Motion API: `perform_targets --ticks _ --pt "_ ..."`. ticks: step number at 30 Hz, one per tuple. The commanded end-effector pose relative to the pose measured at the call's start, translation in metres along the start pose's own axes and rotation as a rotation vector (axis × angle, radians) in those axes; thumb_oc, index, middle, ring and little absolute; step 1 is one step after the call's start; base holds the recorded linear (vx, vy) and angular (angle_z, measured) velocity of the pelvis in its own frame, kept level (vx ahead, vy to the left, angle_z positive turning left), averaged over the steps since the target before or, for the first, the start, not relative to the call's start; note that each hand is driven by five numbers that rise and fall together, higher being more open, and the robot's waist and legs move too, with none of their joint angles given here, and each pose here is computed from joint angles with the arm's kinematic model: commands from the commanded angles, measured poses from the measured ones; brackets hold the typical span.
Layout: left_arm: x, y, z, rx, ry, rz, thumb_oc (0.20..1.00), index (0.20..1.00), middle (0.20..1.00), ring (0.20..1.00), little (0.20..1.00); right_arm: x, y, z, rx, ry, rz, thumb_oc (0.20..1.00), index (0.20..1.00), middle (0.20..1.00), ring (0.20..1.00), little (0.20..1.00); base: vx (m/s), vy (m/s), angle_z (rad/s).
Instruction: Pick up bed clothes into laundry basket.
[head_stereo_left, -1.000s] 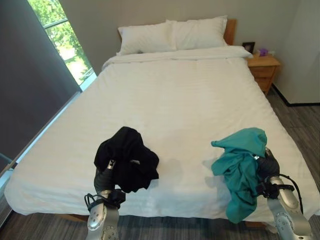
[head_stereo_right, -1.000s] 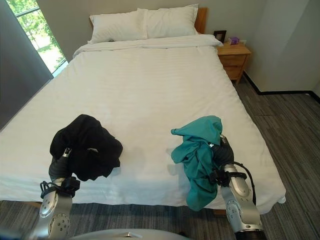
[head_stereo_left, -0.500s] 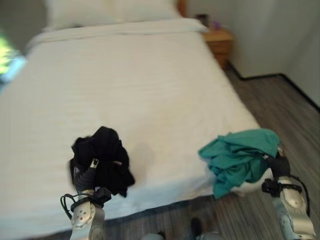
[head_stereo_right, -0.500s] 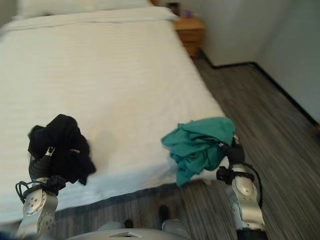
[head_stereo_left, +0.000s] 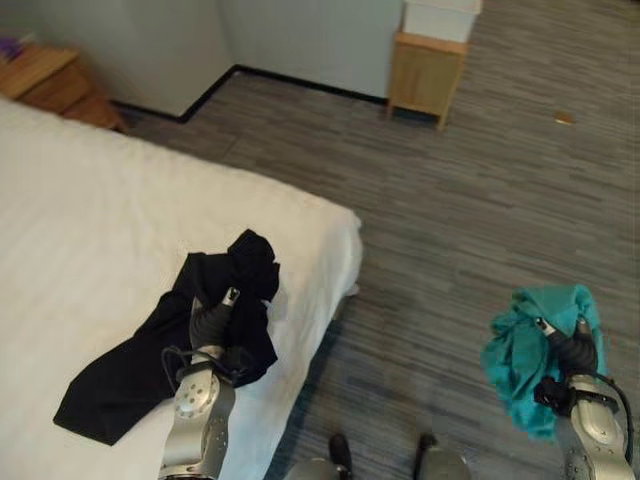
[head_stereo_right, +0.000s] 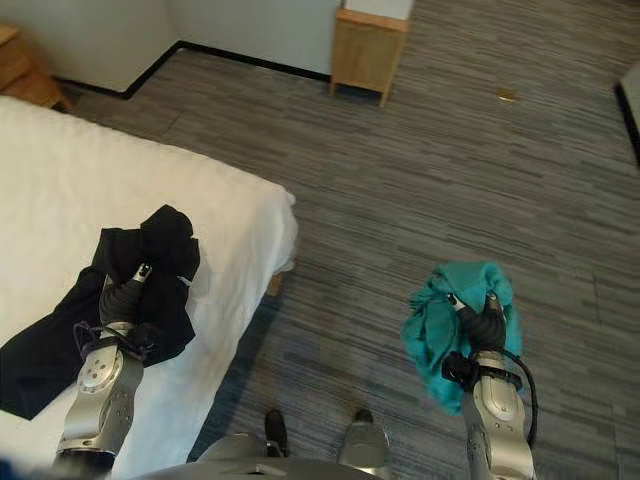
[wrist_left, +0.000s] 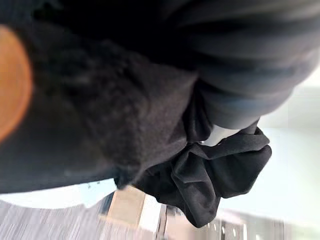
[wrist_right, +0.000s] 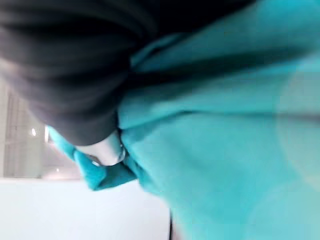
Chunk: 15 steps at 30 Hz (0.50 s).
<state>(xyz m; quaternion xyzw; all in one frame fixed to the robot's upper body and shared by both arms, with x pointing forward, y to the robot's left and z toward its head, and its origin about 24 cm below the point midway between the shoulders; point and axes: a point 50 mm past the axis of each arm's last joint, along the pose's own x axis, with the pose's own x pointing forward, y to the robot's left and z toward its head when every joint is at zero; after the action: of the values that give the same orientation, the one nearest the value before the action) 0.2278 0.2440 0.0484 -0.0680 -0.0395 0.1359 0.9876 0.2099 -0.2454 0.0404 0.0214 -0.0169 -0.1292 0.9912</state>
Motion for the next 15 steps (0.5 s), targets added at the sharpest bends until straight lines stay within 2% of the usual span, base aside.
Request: perform_targets --ticks 1,9,15 --pt "0.011 -0.009 0.025 0.021 -0.141 -0.053 0.200 0.200 0.200 0.200 0.200 0.010 -0.003 0.030 -0.061 -0.160 0.022 0.200 0.200 0.200 0.200 0.200 0.13 -0.298 -0.41" --pt "0.012 -0.041 0.016 -0.077 -0.098 -0.179 0.200 0.200 0.200 0.200 0.200 0.004 -0.009 0.023 -0.045 -0.104 0.060 0.200 0.200 0.200 0.200 0.200 0.05 -0.162 -0.13" --pt "0.003 -0.030 0.007 -0.053 -0.056 -0.153 0.200 0.200 0.200 0.200 0.200 -0.002 -0.014 0.018 -0.097 -0.073 0.072 0.200 0.200 0.200 0.200 0.200 0.10 -0.001 -0.34"
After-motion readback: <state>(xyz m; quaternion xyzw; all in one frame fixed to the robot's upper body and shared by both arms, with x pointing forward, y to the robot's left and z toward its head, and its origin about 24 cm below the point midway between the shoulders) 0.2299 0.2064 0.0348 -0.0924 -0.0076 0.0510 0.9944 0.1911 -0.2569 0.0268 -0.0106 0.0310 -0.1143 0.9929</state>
